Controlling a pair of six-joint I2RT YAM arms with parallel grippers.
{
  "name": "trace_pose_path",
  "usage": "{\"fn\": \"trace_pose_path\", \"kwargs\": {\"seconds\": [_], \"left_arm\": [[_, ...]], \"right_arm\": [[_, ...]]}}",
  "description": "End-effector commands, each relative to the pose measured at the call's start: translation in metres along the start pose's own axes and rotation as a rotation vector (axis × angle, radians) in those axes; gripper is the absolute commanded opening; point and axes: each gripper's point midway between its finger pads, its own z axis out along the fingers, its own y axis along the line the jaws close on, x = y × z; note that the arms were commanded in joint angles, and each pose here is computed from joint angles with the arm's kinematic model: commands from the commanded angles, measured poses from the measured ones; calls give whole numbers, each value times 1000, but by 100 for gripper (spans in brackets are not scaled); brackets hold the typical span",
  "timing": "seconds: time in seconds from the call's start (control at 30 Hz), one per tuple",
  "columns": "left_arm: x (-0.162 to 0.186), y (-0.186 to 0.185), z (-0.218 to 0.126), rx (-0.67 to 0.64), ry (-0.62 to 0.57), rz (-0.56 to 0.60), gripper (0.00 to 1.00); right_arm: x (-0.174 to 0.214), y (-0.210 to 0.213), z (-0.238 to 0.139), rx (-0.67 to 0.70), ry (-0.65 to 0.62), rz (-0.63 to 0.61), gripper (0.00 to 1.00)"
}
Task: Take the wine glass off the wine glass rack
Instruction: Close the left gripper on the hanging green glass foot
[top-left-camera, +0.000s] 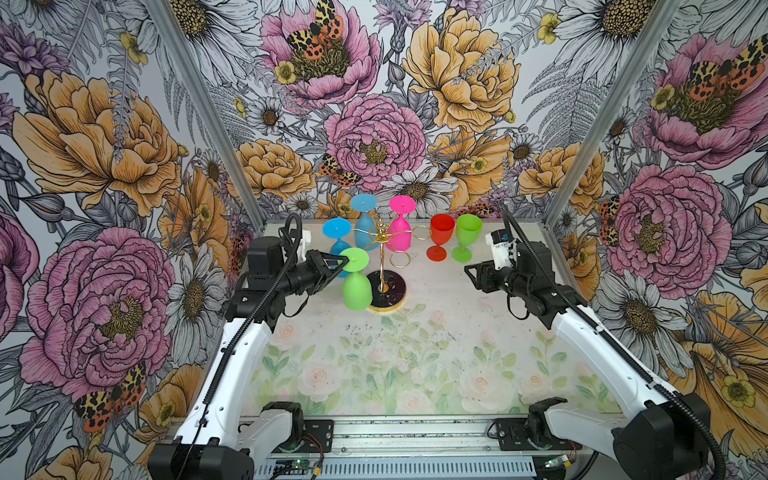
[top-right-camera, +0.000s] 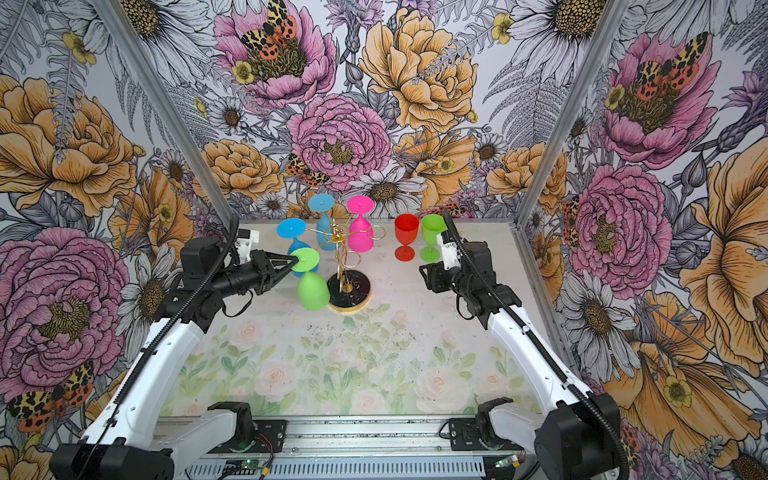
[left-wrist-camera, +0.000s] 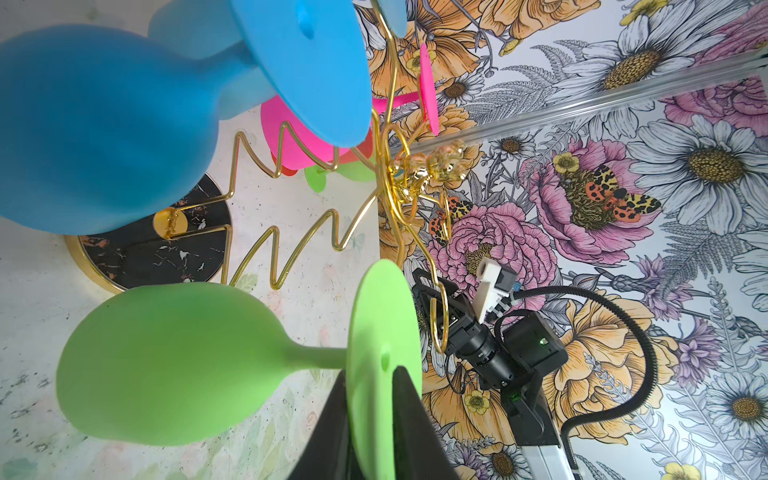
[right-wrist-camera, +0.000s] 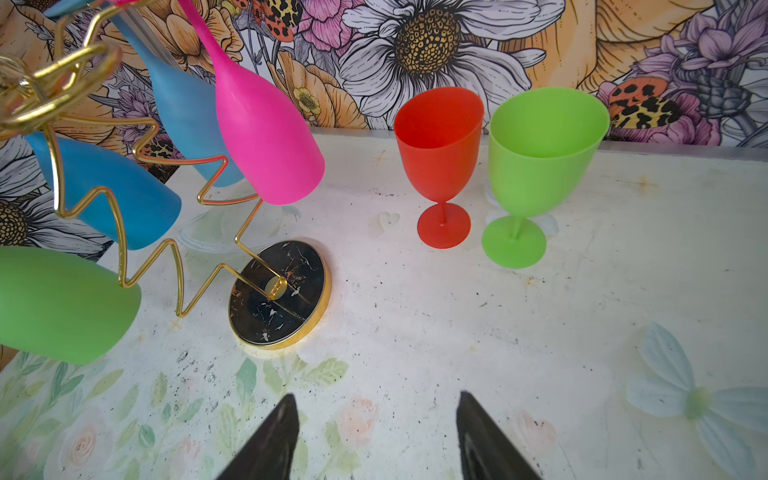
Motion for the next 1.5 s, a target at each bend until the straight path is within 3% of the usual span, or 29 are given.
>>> {"fn": "trace_pose_path", "kwargs": {"seconds": [0.0, 0.93, 1.47], "left_arm": [[-2, -19, -8, 52, -7, 36, 18], [4, -32, -16, 105, 24, 34, 7], [-7, -49, -8, 222, 46, -4, 0]], "right_arm": [[-7, 5, -4, -8, -35, 9, 61], [-11, 7, -8, -12, -56, 40, 61], [-11, 5, -11, -2, -64, 43, 61]]}}
